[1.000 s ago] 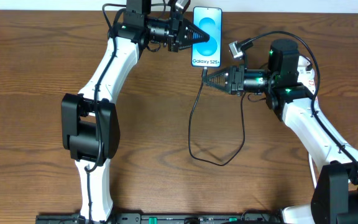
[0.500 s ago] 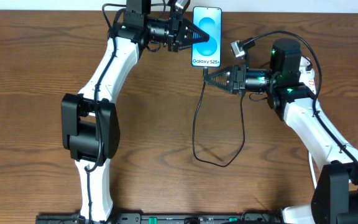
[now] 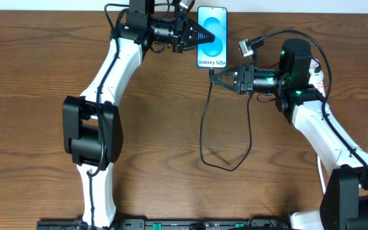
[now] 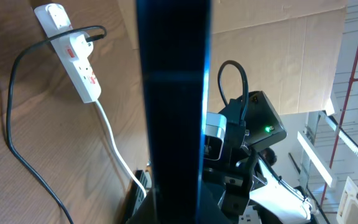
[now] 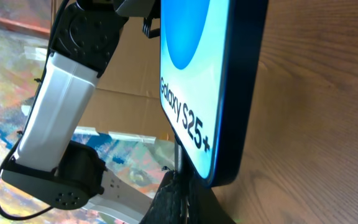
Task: Plug charger to phone and switch on socket
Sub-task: 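Push the plug up into the phone's port with the right gripper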
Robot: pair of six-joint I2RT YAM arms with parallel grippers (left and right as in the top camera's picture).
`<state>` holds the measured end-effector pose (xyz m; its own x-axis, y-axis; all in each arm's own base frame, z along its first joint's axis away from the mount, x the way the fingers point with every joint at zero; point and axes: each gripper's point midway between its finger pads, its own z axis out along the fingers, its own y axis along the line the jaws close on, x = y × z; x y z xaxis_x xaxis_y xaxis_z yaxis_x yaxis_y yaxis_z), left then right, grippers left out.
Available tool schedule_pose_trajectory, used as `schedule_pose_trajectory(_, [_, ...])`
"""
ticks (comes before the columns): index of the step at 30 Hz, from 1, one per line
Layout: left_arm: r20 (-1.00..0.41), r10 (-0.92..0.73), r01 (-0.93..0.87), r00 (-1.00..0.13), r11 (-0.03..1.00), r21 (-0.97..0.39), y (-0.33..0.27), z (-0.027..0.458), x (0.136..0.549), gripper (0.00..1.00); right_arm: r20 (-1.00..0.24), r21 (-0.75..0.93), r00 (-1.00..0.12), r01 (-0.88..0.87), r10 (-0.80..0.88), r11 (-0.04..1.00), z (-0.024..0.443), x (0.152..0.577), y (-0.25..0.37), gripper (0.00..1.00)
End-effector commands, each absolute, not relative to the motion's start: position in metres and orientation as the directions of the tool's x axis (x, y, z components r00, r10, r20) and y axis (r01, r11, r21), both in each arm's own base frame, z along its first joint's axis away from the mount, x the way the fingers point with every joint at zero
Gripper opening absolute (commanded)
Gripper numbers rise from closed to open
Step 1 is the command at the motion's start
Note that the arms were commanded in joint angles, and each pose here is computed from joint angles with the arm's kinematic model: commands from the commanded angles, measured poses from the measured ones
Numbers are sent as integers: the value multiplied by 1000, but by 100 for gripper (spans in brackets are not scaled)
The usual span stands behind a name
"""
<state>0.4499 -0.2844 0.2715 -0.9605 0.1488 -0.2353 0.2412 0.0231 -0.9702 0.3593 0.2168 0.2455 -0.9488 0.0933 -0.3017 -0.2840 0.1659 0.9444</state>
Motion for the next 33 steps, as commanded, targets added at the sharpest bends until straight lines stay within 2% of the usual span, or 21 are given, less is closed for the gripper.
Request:
schedule_pose_trajectory(1, [-304, 193, 303, -933, -36, -952, -285, 301, 433, 8, -330, 933, -931, -297, 155, 204, 249, 373, 209, 1])
schedule_pose_trajectory(9, [-303, 199, 302, -932, -37, -953, -287, 301, 431, 7, -333, 931, -928, -294, 169, 217, 247, 377, 208, 1])
schedule_pose_trajectory(10, [-303, 198, 302, -932, -37, -953, -287, 301, 431, 7, -332, 931, -929, -295, 164, 213, 248, 376, 208, 5])
schedule_pose_trajectory(11, [-304, 198, 303, -932, -37, -952, -287, 301, 431, 7, -333, 931, -929, -296, 163, 213, 248, 375, 208, 13])
schedule_pose_trajectory(12, [-304, 195, 303, -932, -36, -952, -286, 301, 432, 7, -335, 930, -929, -299, 159, 212, 248, 375, 210, 27])
schedule_pose_trajectory(13, [-304, 187, 304, -934, -33, -952, -282, 301, 434, 7, -334, 931, -929, -299, 156, 211, 248, 374, 211, 36])
schedule_pose_trajectory(18, [-301, 152, 302, -941, -14, -953, -271, 300, 444, 7, -327, 933, -932, -292, 155, 212, 247, 373, 211, 57])
schedule_pose_trajectory(21, [-303, 134, 306, -944, 4, -952, -272, 297, 448, 7, -319, 935, -934, -283, 158, 216, 245, 373, 211, 81])
schedule_pose_trajectory(22, [-299, 115, 303, -947, 25, -953, -272, 293, 452, 7, -315, 935, -935, -277, 160, 221, 244, 374, 211, 92])
schedule_pose_trajectory(23, [-296, 106, 301, -949, 36, -953, -272, 291, 454, 7, -313, 935, -936, -274, 161, 224, 243, 374, 210, 96])
schedule_pose_trajectory(25, [-276, 88, 282, -957, 60, -958, -272, 286, 458, 7, -302, 935, -939, -258, 163, 242, 237, 373, 209, 99])
schedule_pose_trajectory(30, [-242, 91, 251, -966, 104, -962, -272, 262, 455, 7, -287, 926, -945, -231, 159, 299, 219, 370, 206, 99])
schedule_pose_trajectory(33, [-187, 69, 197, -980, 207, -958, -268, 234, 453, 7, -277, 921, -948, -214, 160, 324, 211, 369, 204, 99])
